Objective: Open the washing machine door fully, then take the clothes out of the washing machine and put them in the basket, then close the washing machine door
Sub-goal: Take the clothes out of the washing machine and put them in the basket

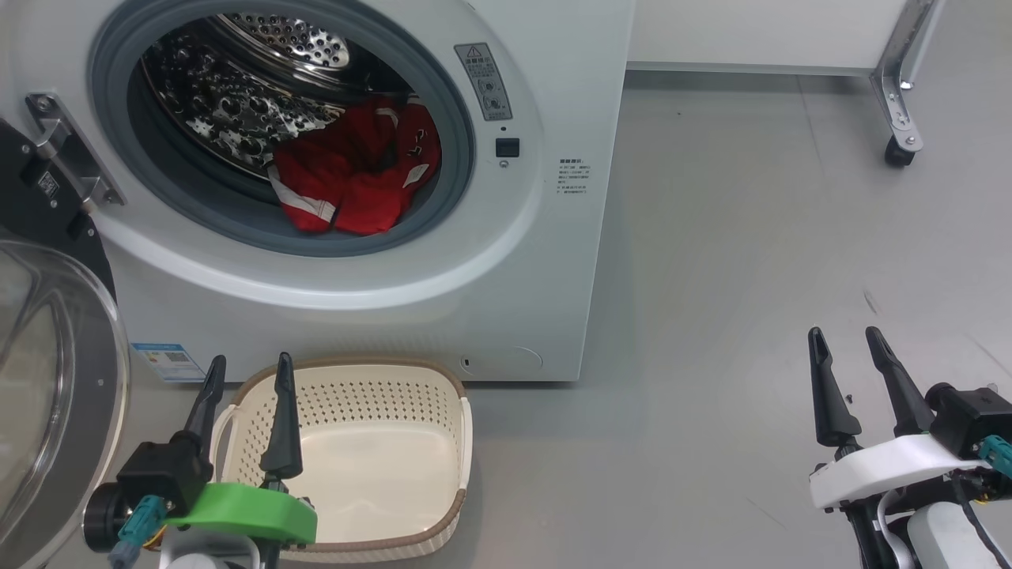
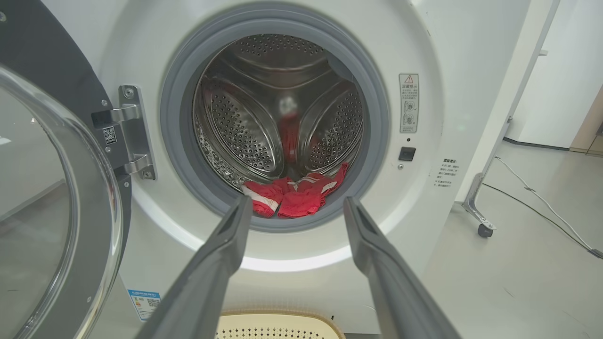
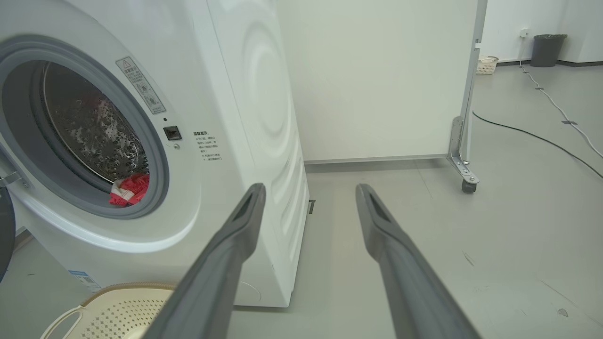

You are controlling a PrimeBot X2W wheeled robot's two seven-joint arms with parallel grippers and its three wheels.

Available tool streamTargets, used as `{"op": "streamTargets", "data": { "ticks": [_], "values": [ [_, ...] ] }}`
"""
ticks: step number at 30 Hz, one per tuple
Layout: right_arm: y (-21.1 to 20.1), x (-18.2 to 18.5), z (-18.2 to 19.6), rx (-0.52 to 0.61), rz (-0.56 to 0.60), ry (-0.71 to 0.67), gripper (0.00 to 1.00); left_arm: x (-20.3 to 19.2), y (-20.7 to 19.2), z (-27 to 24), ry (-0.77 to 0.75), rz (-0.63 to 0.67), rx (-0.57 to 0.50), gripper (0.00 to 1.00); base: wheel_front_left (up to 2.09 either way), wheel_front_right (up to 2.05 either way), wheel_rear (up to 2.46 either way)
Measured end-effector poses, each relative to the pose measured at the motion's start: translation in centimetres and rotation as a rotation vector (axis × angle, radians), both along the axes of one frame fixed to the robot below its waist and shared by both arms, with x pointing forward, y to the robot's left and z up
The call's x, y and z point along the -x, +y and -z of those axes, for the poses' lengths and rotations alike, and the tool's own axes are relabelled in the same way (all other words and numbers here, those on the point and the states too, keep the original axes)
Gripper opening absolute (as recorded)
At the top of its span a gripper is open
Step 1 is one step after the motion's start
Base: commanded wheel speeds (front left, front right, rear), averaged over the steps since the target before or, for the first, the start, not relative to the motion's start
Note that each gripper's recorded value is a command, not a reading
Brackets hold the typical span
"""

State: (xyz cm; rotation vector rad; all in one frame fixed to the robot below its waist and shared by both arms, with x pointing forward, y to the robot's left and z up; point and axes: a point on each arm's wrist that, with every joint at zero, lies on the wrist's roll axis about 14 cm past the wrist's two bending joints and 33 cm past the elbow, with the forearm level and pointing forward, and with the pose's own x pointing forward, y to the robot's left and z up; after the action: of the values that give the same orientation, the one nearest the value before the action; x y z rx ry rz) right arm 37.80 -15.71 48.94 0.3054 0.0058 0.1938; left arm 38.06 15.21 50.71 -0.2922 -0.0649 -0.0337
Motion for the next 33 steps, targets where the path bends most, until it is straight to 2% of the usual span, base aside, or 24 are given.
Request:
{"op": "streamTargets", "data": {
  "ticks": [16,33],
  "values": [
    [0.02,0.02,0.17,-0.002,0.002,0.005,1.0,0.03,-0.05,0.39,0.013,0.0,0.01,1.0,0.73,-0.73,0.0],
    [-0.12,0.34,0.19,-0.001,0.006,0.007,1.0,0.15,-0.76,0.75,0.024,0.022,0.001,1.0,0.11,-0.11,0.0]
  ]
}}
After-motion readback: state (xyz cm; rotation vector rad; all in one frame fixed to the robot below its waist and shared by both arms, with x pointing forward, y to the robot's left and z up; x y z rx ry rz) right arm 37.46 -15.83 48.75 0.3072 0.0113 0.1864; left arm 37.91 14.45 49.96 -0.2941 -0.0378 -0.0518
